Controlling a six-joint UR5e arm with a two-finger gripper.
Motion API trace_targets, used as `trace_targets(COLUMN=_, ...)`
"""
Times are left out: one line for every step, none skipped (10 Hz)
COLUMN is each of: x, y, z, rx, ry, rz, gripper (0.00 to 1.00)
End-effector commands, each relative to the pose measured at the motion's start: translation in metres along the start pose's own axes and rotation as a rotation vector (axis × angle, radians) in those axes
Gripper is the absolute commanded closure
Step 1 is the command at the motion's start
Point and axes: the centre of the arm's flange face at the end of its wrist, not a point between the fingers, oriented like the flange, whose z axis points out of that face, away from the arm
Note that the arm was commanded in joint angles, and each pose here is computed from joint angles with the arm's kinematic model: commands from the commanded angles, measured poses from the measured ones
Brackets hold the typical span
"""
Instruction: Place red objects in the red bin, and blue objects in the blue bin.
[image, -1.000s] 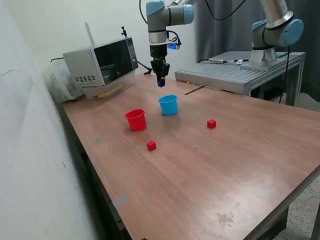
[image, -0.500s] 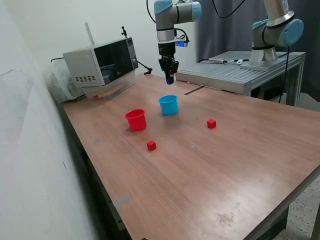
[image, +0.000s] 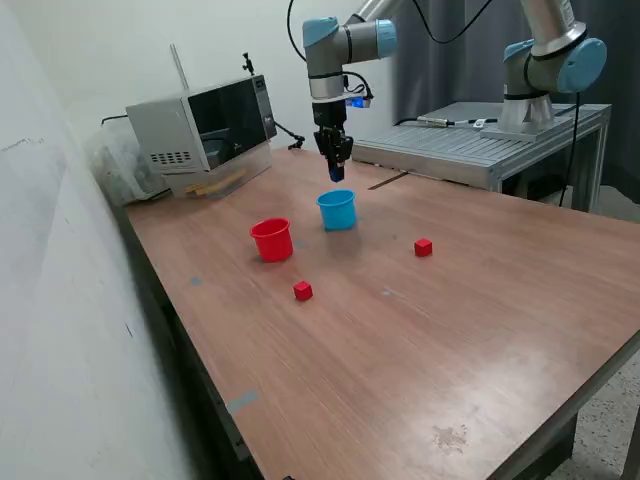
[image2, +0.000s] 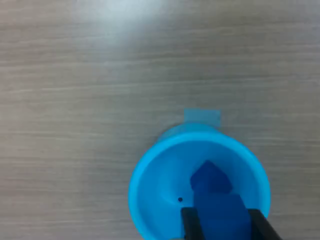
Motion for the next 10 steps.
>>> trace_targets(x=-0.002, y=0.007, z=0.006, rx=-0.013, ry=-0.004, rz=0.001, gripper=1.0)
trace_targets(x=-0.003, y=0.008, z=0.005, rx=-0.017, ry=-0.005, rz=0.001, gripper=1.0)
trace_targets(x=-0.003, y=0.008, z=0.006, rx=-0.016, ry=-0.005, rz=0.001, gripper=1.0)
trace_targets(x=-0.003, y=0.008, z=0.006, rx=-0.016, ry=-0.005, rz=0.001, gripper=1.0)
trace_targets(x=-0.002, y=0.007, z=0.007, rx=-0.013, ry=-0.004, rz=0.001, gripper=0.0)
trace_targets(x=-0.002, y=0.007, z=0.006, rx=-0.014, ry=-0.004, rz=0.001, gripper=0.0)
trace_targets(x=-0.002, y=0.007, z=0.006, rx=-0.013, ry=-0.004, rz=0.0, gripper=0.0)
trace_targets(x=-0.003, y=0.007, z=0.005, rx=-0.012, ry=-0.007, rz=-0.003, gripper=0.0)
trace_targets(x=-0.003, y=0.005, z=-0.004, rx=-0.023, ry=-0.012, rz=-0.008, gripper=0.0)
trace_targets(x=0.007, y=-0.002, z=-0.027, rx=-0.043, ry=-0.021, rz=-0.019, gripper=0.0)
